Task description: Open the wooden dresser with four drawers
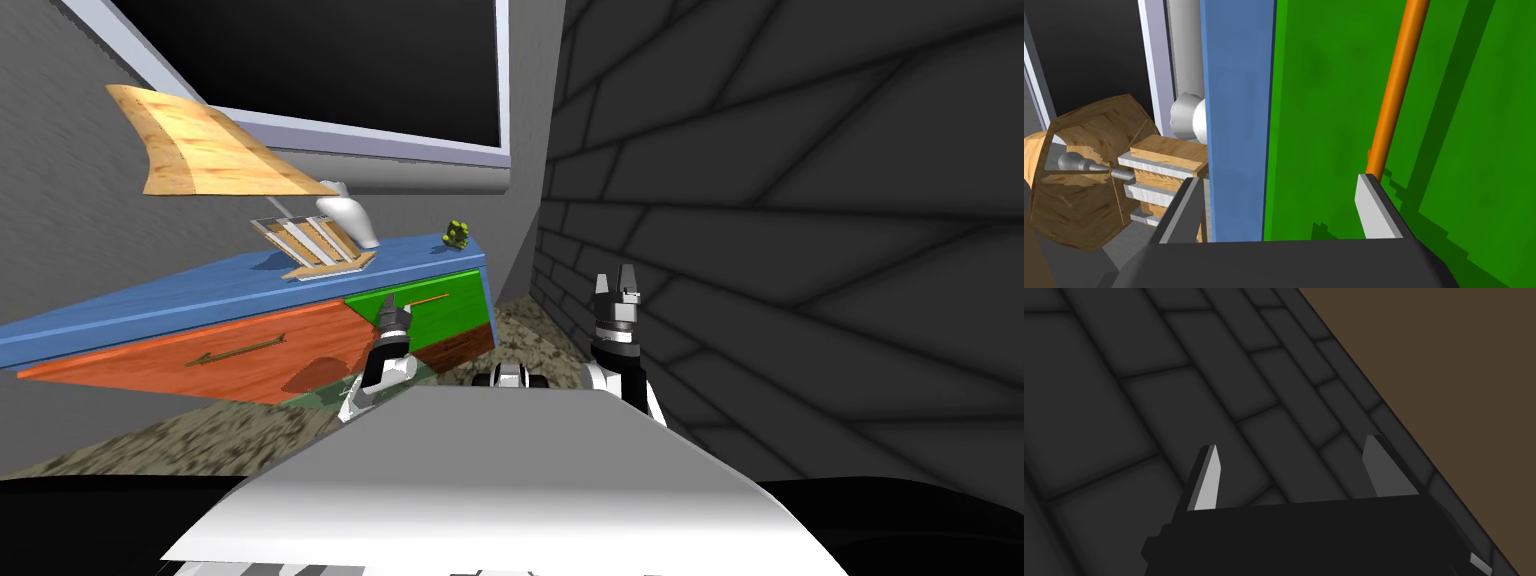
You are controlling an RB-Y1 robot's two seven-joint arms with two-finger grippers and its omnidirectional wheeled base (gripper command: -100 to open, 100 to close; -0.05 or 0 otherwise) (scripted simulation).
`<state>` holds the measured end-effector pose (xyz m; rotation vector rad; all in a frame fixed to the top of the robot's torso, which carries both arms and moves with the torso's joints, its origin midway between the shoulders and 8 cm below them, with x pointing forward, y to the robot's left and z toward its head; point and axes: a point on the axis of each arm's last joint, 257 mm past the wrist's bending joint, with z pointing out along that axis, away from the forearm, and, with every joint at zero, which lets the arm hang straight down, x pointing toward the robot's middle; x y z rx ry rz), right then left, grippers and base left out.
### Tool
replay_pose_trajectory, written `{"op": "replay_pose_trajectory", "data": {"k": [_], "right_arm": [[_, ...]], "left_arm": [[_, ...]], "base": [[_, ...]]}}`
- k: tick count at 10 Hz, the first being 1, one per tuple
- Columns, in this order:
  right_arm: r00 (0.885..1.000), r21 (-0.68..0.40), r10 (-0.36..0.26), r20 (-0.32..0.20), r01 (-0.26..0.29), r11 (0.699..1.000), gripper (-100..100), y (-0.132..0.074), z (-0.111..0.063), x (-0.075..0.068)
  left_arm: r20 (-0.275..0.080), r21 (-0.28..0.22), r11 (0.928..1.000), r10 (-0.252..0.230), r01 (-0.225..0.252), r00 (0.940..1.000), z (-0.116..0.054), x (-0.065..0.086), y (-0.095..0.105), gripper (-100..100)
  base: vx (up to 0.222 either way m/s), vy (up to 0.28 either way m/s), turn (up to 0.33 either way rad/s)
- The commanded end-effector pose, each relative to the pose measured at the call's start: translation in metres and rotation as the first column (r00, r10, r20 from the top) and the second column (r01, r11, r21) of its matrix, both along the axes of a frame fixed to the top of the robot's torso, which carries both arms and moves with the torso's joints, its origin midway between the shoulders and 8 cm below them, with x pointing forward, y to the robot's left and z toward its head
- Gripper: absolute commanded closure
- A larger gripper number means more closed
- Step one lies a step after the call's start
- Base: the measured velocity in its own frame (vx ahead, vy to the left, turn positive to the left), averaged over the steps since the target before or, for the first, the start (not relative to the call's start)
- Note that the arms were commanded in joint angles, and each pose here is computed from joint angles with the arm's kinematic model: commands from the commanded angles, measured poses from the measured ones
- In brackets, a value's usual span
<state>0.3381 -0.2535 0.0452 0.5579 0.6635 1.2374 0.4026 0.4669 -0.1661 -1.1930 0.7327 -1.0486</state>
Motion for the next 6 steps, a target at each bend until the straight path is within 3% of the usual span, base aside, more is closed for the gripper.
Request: {"op": "replay_pose_trajectory", "data": {"k": [1, 4, 6], "right_arm": [[1.000, 0.000, 0.000, 0.000, 0.000, 1.000, 0, 0.000, 0.000, 0.000], [1.000, 0.000, 0.000, 0.000, 0.000, 1.000, 0, 0.000, 0.000, 0.000], [1.000, 0.000, 0.000, 0.000, 0.000, 1.000, 0, 0.000, 0.000, 0.000]], "left_arm": [[-0.034, 0.029, 0.9996, -0.004, 0.004, 0.9994, -0.001, 0.001, 0.005, -100], [-0.015, -0.039, 0.9990, 0.020, -0.021, 0.9997, -0.007, -0.004, -0.004, -100], [-0.007, -0.093, 0.9949, 0.038, -0.039, 0.9992, -0.016, -0.007, -0.011, -100]], "base": [[0.036, -0.075, 0.007], [0.046, -0.055, -0.018], [0.023, 0.003, 0.002]]}}
